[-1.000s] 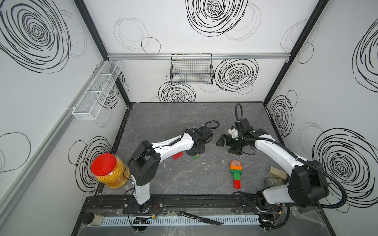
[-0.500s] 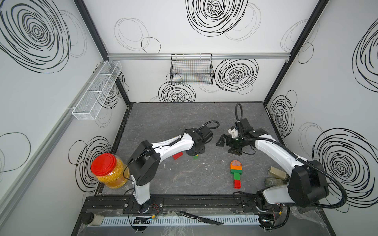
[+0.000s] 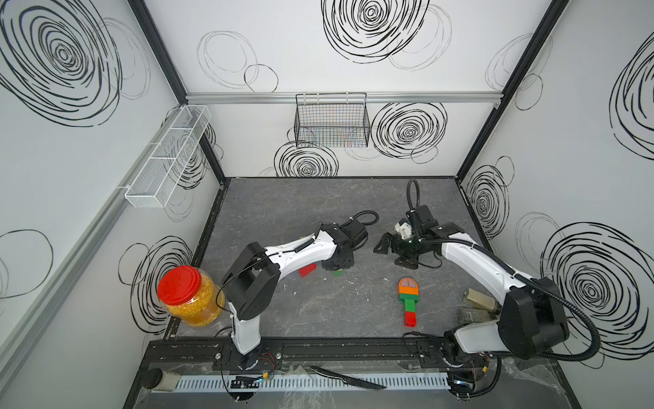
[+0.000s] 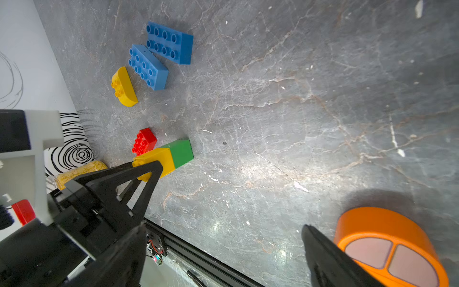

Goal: Assemble an ice cream with lego
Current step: Assemble the lego brick with the lego brick, then pick up the lego brick from the center of the board.

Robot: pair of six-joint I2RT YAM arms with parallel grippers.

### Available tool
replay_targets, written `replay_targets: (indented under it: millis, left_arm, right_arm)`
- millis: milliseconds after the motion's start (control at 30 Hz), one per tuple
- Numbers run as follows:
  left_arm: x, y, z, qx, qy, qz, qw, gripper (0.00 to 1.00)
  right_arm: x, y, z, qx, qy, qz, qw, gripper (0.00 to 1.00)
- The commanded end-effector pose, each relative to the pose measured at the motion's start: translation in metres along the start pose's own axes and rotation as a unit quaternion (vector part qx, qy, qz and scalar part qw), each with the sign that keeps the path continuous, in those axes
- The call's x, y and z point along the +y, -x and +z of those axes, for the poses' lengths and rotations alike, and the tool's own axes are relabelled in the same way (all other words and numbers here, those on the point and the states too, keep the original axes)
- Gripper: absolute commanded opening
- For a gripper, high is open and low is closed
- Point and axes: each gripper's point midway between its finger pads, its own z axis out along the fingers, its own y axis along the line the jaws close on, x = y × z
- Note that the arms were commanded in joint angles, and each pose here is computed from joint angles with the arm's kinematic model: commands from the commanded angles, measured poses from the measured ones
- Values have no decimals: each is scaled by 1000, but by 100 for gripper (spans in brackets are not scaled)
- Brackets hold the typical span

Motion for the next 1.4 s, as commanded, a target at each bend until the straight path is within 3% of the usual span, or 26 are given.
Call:
replay_targets:
  millis: [0,167,367,567,1000,1200,1367]
  left_arm:
    - [10,-1,-2,5,22,-8,1000,46]
    - [6,4,-10,-4,13,-8,1000,54]
    - [-1,13,-29,-25,-3,-7,1000,75]
    - [-2,19,-59,-54,-20,-9,998,88]
    - [45,34,-106,-94,-40,-70,992,96]
    - [88,35,-91,-84,-19,-127,988,99]
    - [95,33,-68,-70,-26,-174,982,99]
  right_arm:
    - [1,-1,-9,-9,-2,2,1000,100]
    - [1,-1,-11,-10,-2,1,1000,100]
    - [1,-1,-13,-12,-5,1,1000,100]
    - [2,-2,-16,-14,-6,0,1000,100]
    - [7,-1,-27,-17,-12,-2,1000,100]
    - [15,-1,-34,-16,-2,-9,1000,100]
    - [20,2,-38,-11,-6,-11,1000,100]
